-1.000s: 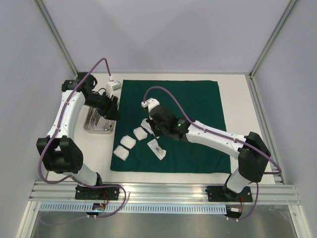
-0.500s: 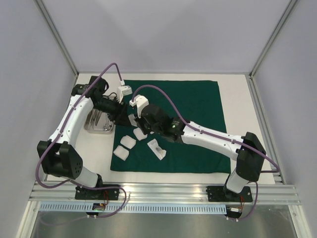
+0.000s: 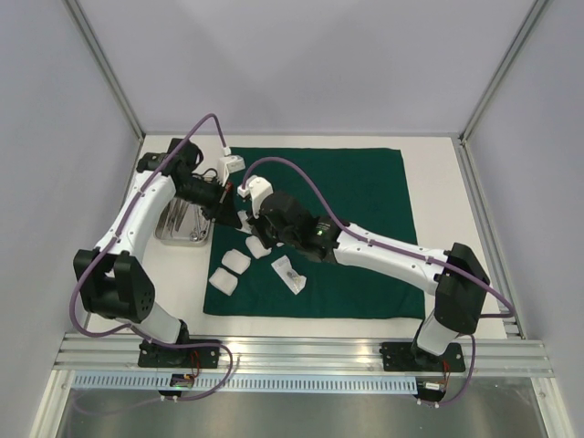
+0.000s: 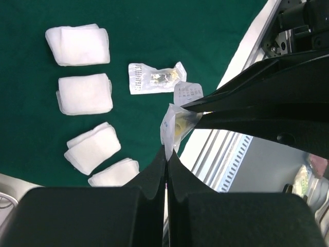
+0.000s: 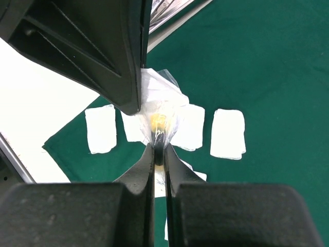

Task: Prepare the surgical pack

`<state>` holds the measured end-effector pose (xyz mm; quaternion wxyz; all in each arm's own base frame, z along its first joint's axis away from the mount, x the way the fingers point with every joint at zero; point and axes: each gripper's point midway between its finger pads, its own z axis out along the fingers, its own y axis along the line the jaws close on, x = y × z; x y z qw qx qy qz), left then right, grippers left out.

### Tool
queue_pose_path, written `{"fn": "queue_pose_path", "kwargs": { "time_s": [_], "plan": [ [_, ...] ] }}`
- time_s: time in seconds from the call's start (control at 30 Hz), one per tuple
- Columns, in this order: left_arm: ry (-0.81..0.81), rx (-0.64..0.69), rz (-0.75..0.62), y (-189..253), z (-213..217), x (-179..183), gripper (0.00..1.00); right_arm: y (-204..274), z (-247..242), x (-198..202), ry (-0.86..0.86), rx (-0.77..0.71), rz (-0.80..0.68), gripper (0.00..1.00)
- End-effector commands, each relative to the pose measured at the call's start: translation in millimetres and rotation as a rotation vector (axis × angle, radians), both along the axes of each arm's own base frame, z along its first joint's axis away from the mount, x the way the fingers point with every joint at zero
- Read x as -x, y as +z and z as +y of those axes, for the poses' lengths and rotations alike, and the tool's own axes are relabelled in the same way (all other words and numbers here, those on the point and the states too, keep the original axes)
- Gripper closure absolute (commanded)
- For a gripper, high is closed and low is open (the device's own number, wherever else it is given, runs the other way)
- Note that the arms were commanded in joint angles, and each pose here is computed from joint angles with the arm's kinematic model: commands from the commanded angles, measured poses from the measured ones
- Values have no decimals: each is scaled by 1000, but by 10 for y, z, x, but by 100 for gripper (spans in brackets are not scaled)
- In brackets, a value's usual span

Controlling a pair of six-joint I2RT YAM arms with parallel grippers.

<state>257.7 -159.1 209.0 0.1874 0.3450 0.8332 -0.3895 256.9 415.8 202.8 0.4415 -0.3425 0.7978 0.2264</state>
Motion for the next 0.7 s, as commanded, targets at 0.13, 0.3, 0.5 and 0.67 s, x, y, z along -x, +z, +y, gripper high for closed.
{"fn": "queue_pose_path", "kwargs": {
  "time_s": [0.13,0.3,0.5,0.67],
  "plan": [
    [70,-51,-83,41,99,-267,100,104,-3,-107,-56,-14,-53,59],
    [261,-101,-81,-80,543,-741,100,100,-153,-150,-116,-7,-64,33],
    [508,-99,-51,-197,1300,-1337,100,45,-321,-179,-156,2,-64,32],
    [633,-141,-51,-354,1690,-1770,100,2,-361,-206,-168,11,-61,32]
  ]
}}
